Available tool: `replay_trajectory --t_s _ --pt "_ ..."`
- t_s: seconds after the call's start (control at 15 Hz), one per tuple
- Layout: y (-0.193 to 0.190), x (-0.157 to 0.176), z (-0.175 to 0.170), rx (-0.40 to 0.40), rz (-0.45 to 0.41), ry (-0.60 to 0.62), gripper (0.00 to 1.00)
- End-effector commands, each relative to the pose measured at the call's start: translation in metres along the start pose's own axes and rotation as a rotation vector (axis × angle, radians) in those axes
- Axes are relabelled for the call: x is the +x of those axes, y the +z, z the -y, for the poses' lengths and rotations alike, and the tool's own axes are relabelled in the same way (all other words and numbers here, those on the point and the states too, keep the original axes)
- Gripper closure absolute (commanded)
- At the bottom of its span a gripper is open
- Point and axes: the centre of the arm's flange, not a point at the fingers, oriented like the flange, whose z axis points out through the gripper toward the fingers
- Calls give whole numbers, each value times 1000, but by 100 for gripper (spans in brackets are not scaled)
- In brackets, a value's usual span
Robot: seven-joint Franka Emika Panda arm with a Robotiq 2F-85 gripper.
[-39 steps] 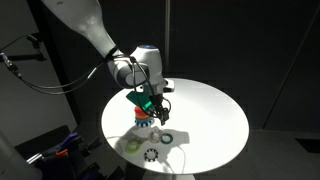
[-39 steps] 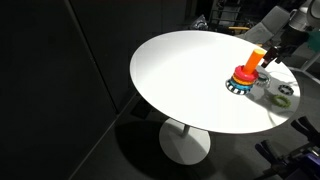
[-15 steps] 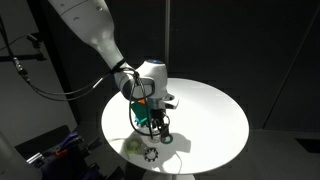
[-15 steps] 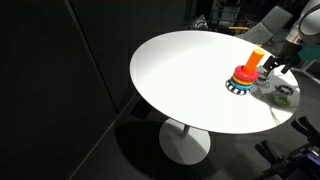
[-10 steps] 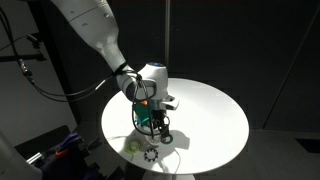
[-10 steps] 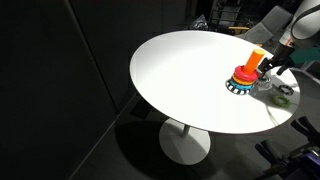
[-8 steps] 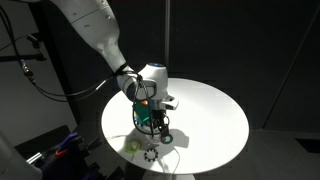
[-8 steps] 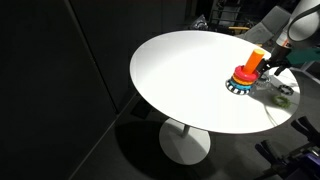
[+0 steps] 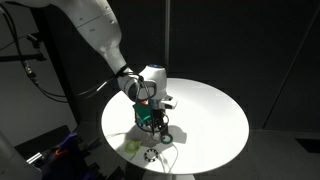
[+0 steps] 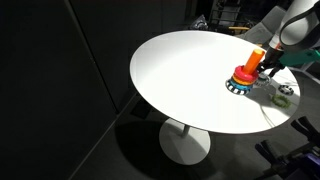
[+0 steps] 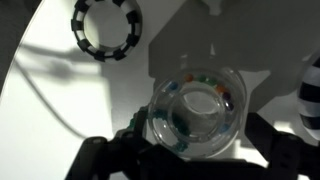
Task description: Put the transparent ring on the stake
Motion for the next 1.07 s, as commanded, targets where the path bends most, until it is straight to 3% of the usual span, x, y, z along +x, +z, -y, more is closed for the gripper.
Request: replay_trajectory --t_s 0.0,0.53,0.6,0.73,1.0 --pt "3 7 5 -26 -14 6 0" --pt "8 3 5 -28 -3 15 0" --pt "8 2 4 -29 0 16 25" --pt "8 3 2 -29 0 20 30" --pt "2 2 -2 -30 -5 26 30"
